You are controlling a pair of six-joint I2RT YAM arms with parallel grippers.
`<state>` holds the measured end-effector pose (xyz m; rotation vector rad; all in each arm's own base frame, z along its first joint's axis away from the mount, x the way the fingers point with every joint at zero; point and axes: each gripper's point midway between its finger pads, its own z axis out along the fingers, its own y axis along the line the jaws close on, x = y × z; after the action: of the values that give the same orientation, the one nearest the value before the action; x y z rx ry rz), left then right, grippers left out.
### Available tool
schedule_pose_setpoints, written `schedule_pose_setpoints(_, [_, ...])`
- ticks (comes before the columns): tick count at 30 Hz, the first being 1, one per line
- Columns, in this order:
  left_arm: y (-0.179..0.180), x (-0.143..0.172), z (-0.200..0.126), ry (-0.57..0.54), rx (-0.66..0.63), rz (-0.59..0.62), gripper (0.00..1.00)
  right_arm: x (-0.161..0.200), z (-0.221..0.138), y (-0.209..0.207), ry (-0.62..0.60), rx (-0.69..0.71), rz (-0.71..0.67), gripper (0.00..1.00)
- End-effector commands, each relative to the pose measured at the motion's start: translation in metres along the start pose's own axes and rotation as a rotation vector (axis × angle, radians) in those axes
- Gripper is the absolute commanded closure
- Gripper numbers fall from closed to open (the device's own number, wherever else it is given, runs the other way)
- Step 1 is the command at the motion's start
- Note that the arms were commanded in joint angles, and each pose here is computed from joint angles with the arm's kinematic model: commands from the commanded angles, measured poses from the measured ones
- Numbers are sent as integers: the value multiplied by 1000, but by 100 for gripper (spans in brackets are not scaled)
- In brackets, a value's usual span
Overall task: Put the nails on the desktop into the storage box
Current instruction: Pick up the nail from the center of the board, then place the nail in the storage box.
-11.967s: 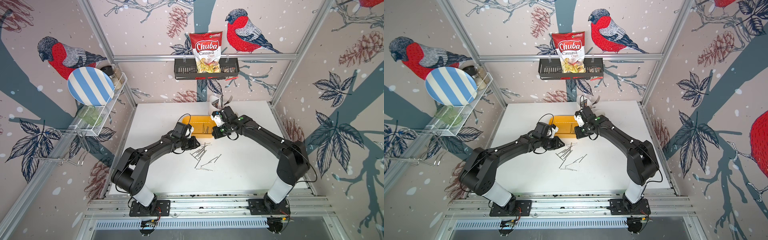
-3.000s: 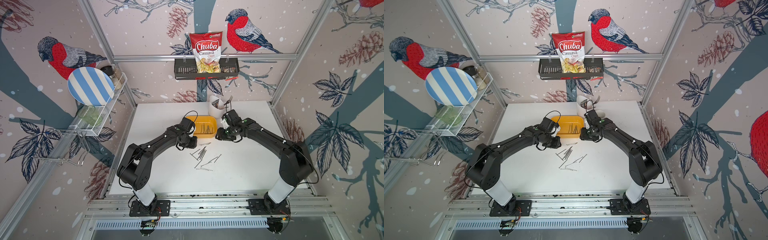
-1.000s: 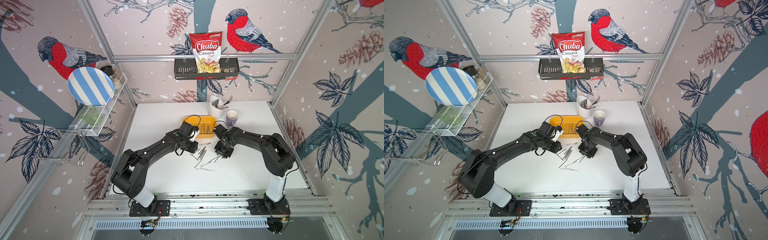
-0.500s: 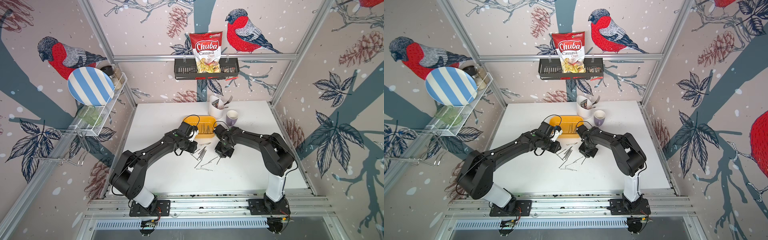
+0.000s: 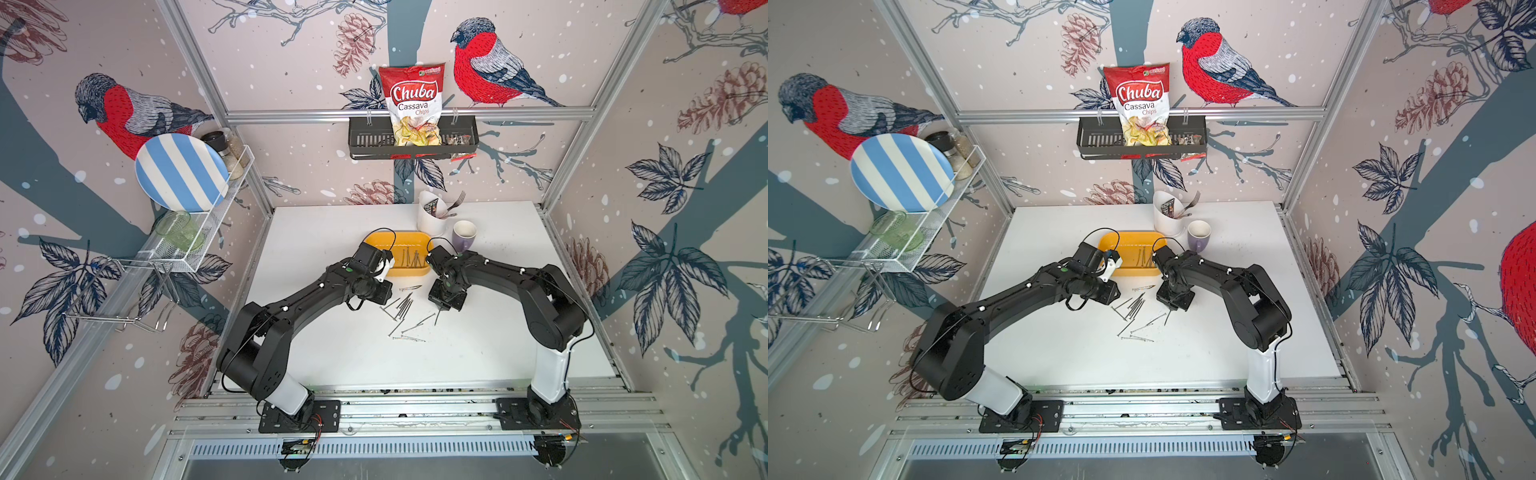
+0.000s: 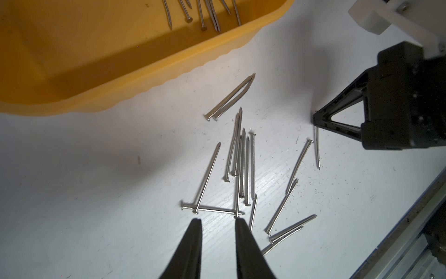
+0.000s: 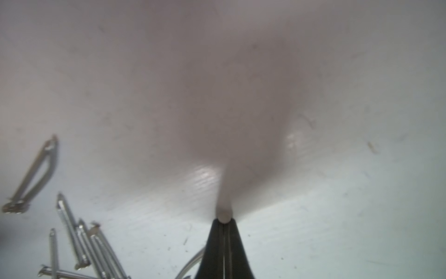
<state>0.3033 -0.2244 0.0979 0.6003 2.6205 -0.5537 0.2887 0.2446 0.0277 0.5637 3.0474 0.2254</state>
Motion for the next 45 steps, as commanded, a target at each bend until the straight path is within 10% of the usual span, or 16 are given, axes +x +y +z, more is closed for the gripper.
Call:
schedule_pose_setpoints(1, [1, -6, -5, -38, 47, -50, 73, -14, -17, 18, -84, -44, -88, 100])
schedule_pose_setpoints(23, [21, -24, 4, -56, 190, -234, 73, -99, -113, 122, -314, -129, -418, 100])
schedule_pose_setpoints(45, [36, -11, -2, -40, 142, -267, 73, -141, -34, 137, -212, -163, -439, 100])
